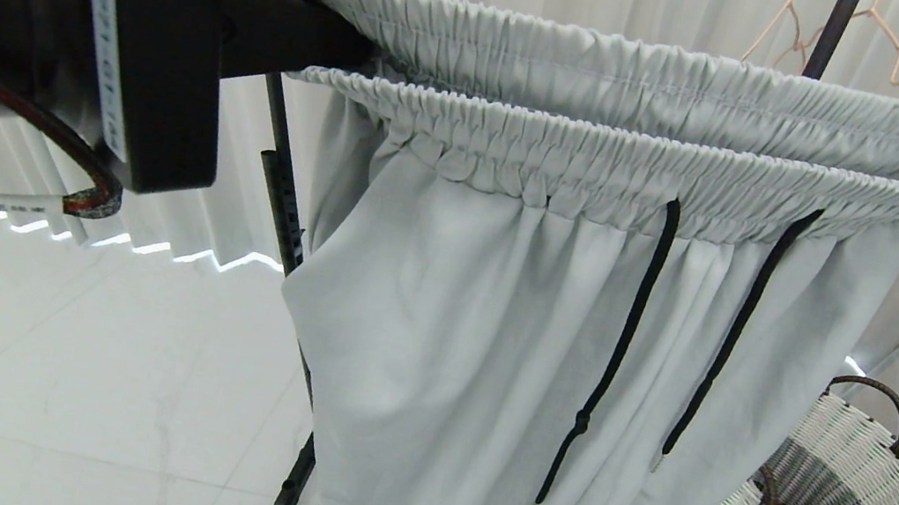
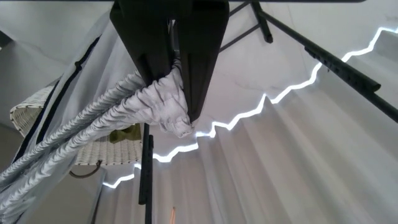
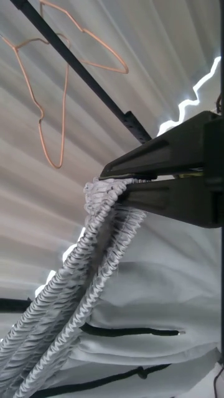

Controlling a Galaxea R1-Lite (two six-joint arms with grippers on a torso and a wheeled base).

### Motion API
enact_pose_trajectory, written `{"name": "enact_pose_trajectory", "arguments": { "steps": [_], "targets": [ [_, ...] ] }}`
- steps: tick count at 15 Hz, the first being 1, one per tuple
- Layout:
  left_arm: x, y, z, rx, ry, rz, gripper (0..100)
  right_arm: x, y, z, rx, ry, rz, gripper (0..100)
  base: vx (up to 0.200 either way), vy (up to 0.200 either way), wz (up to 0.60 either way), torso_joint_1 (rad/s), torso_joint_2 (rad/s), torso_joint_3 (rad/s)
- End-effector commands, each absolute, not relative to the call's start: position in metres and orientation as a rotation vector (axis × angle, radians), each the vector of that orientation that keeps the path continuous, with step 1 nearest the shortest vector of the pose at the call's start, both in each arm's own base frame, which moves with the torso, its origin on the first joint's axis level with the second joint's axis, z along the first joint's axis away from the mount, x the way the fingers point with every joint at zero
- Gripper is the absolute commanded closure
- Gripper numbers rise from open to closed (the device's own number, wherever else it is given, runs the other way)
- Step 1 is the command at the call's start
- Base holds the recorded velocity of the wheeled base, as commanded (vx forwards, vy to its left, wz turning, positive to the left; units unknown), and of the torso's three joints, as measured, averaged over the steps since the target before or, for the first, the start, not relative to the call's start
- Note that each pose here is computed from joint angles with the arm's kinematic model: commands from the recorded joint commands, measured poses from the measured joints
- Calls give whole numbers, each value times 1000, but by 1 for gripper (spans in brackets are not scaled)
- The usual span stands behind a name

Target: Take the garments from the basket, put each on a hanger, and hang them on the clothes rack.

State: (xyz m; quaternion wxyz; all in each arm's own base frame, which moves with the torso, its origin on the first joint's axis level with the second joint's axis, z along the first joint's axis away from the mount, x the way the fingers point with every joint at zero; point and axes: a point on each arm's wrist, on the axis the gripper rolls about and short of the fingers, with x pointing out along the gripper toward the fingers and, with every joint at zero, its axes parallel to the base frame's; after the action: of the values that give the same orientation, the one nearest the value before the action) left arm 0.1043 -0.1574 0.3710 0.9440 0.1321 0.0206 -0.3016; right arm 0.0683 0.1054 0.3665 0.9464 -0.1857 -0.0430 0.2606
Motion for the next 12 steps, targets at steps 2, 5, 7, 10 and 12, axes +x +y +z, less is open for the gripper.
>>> {"name": "enact_pose_trajectory", "arguments": {
  "steps": [2, 5, 7, 10, 12],
  "targets": [
    [104, -158, 370, 271, 45, -615, 100, 69, 106, 365, -384, -83, 531, 100, 0, 0, 0, 0, 0, 0],
    [107, -157, 369, 272, 51, -603, 100, 66, 102, 361, -394, -81, 533, 0, 0, 0, 0, 0, 0, 0],
    [111, -154, 368, 269, 57, -571, 100, 62, 94, 361, -410, -100, 540, 0, 0, 0, 0, 0, 0, 0],
    [125, -146, 364, 281, 83, -469, 100, 54, 80, 365, -383, -132, 540, 0, 0, 0, 0, 0, 0, 0],
    [126, -142, 362, 279, 86, -455, 100, 51, 74, 366, -367, -139, 535, 0, 0, 0, 0, 0, 0, 0]
  ]
}}
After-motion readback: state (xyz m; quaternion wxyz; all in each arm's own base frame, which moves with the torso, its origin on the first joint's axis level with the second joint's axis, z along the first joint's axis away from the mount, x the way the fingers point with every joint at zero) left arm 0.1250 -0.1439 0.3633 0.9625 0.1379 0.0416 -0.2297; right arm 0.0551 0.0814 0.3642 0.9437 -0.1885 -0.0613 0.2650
